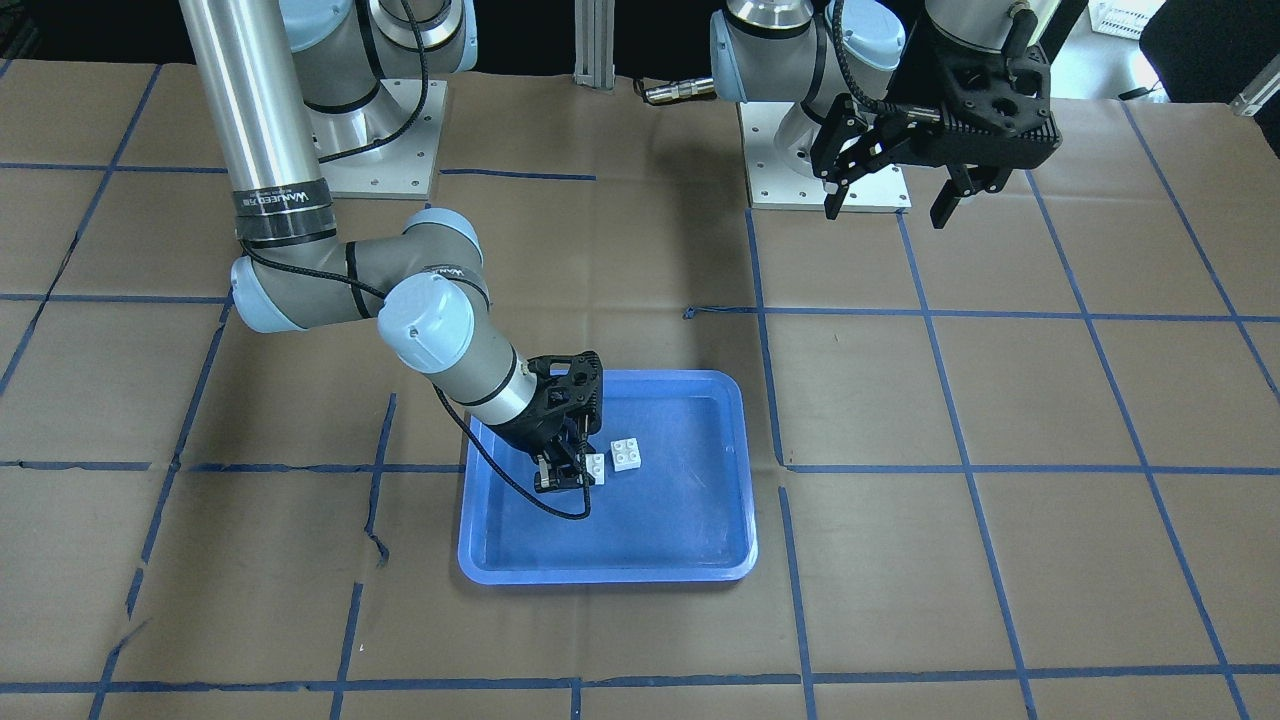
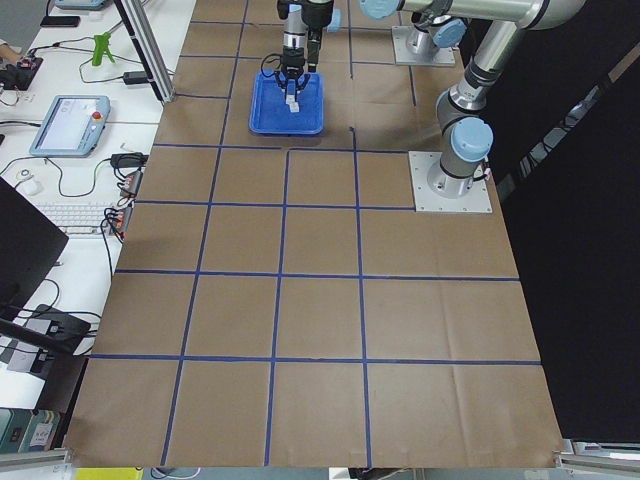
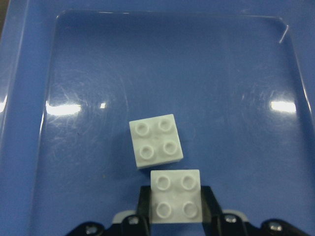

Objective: Assemble white blocks and place on blue tray

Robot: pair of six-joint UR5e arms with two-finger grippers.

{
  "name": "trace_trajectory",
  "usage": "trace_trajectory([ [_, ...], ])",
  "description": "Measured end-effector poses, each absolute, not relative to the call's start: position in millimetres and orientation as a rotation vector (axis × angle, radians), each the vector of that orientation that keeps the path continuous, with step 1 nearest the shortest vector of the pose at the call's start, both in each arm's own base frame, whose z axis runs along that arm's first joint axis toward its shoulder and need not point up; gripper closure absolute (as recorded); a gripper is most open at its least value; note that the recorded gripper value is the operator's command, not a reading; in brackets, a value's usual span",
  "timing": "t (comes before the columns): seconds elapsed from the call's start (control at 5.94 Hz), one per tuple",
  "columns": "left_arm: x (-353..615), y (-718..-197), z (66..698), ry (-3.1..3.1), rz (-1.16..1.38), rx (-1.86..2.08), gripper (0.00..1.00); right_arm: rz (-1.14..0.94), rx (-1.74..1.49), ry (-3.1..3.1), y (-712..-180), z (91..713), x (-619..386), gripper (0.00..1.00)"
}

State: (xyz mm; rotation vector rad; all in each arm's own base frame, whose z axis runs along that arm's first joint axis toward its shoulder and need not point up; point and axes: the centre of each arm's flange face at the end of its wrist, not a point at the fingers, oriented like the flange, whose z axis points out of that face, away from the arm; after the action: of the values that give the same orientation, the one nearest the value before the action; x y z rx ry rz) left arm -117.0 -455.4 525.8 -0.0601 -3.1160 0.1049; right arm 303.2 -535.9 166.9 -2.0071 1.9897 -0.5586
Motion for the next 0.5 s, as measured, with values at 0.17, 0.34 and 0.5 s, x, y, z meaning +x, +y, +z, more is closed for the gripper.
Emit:
trace_trajectory([
  [0.17,-116.7,-454.3,527.0,-3.116,0.106,-0.057,0.01,-0.552,-1.991,1.999,-533.8,166.1,305.0,0.69],
  [0.34,-116.6,-453.4,528.1,-3.116,0.109,-0.055,0.01,-0.549,-1.984,2.003,-533.2,165.7,305.5,0.69],
  [0.5,-116.3,-452.6,529.1,-3.116,0.112,-0.054,0.01,-0.547,-1.974,2.007,-532.5,165.3,305.9,0.69],
])
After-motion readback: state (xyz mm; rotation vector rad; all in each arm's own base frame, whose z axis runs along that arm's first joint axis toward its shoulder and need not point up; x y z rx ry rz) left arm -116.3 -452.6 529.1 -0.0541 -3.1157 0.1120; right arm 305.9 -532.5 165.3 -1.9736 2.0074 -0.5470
